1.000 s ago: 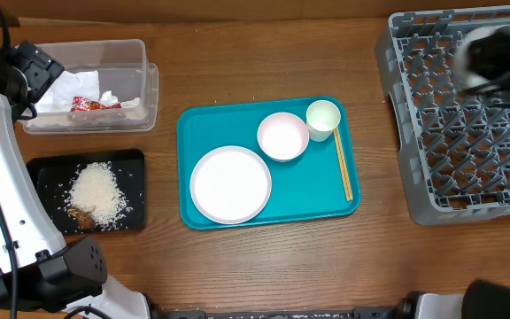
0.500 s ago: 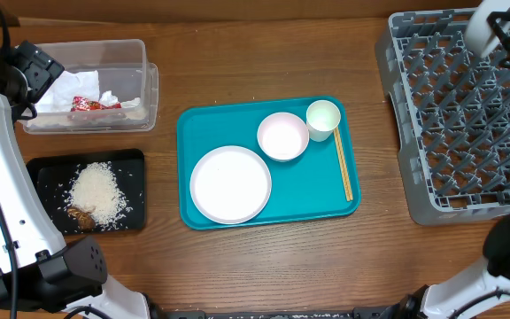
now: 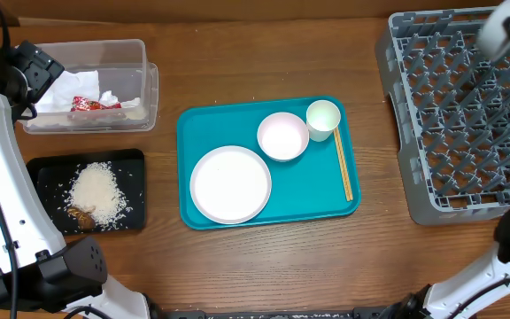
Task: Sort waste into correct bins and load items into the dishwasher
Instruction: 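Lift the green bowl right and place it into the grey dish rack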
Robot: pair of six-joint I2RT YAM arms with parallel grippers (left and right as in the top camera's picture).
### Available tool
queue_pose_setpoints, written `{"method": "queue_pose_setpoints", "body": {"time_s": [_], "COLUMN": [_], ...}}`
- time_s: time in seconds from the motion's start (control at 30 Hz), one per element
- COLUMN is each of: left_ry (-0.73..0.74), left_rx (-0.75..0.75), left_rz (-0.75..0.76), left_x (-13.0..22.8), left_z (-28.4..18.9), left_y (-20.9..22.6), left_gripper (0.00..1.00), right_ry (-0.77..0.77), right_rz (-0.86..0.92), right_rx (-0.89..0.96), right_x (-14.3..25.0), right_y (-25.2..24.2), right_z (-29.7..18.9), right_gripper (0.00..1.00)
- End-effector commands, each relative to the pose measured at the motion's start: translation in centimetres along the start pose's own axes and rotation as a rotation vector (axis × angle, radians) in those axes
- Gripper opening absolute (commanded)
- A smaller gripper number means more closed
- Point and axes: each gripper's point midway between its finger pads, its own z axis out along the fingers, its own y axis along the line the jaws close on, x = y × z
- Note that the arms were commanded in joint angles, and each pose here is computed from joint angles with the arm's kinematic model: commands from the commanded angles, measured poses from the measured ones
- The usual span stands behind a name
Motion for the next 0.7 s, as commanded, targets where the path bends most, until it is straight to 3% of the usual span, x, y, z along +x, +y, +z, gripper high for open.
{"method": "queue_pose_setpoints", "body": {"time_s": [0.0, 0.37, 0.67], "left_ry": [-0.003, -0.002, -0.002], "left_rx": [-0.014, -0.011, -0.011], "left_rz": [0.02, 0.025, 0.025], "left_x": [-0.2, 0.0, 0.0], "left_z": [0.4, 0.4, 0.4], "left_y": [0.1, -0.1, -0.1], "left_gripper": [1.0, 1.0, 1.0], "right_ry": [-0.033, -0.042, -0.033], "right_rz": [0.02, 0.124, 0.15], "right_rx": [0.031, 0.095, 0.115], "right_x": [-0.8, 0.1, 1.0], "right_y": [-1.9, -8.5, -11.0], "right_z": [-1.7, -3.4, -3.7], "right_gripper": [0.04, 0.04, 0.04]}}
